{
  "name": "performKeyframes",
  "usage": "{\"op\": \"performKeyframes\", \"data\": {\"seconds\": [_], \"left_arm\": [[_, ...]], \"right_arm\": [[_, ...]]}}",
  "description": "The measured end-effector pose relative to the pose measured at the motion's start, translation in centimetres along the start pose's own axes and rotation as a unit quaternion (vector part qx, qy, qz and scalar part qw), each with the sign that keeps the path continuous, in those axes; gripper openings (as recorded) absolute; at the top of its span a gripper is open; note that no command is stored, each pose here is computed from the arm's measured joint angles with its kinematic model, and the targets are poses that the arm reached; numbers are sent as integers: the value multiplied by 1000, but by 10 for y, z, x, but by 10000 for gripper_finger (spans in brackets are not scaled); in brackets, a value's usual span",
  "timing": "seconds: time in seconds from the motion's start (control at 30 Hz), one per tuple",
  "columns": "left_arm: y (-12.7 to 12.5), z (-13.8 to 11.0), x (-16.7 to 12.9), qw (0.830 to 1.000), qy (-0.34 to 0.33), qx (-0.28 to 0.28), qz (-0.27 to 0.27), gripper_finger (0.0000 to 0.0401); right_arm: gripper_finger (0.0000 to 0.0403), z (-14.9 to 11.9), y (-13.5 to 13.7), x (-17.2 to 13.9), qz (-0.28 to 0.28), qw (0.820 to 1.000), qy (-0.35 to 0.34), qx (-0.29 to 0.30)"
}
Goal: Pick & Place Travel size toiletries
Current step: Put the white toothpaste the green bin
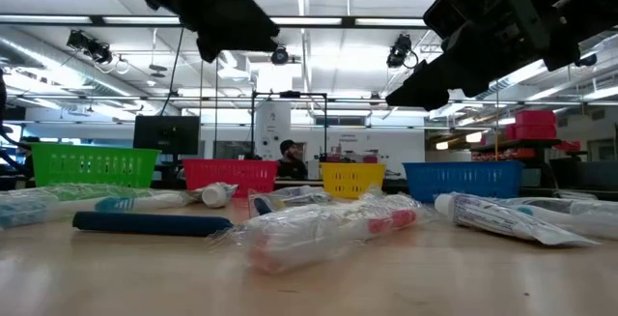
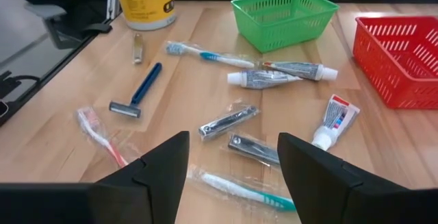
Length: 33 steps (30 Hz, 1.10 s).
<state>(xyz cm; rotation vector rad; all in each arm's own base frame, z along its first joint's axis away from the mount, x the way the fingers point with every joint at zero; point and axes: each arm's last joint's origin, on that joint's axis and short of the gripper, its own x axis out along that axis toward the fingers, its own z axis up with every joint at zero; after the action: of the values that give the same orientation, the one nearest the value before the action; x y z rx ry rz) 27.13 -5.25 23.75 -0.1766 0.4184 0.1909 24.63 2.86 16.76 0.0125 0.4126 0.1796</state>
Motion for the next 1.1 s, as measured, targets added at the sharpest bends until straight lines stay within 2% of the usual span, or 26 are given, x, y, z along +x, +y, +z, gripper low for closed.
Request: {"op": "performKeyframes", "data": {"seconds": [0.1,0.2,0.37,0.47,0.67,0.8,1.1], "left_arm": [[1,12,4,995,71,-19,65,145],[-3,21,12,988,111,-65,88,146],[-6,11,33,974,183,-82,105,155],[3,4,42,957,220,-134,134,175],[20,-9,53,929,253,-186,197,206],[27,-18,62,914,269,-205,224,208],[42,-37,73,872,304,-259,284,208]], "right_arm": [[242,0,0,0,0,1000,0,-1],[248,-1,0,0,-1,1000,5,-8],[256,-2,-1,0,-8,1000,8,-12],[259,-1,-1,0,-18,1000,6,-13],[264,-2,-2,0,-19,999,9,-35],[268,-1,-2,0,-30,998,5,-52],[265,-2,-5,-1,-56,998,9,-37]]}}
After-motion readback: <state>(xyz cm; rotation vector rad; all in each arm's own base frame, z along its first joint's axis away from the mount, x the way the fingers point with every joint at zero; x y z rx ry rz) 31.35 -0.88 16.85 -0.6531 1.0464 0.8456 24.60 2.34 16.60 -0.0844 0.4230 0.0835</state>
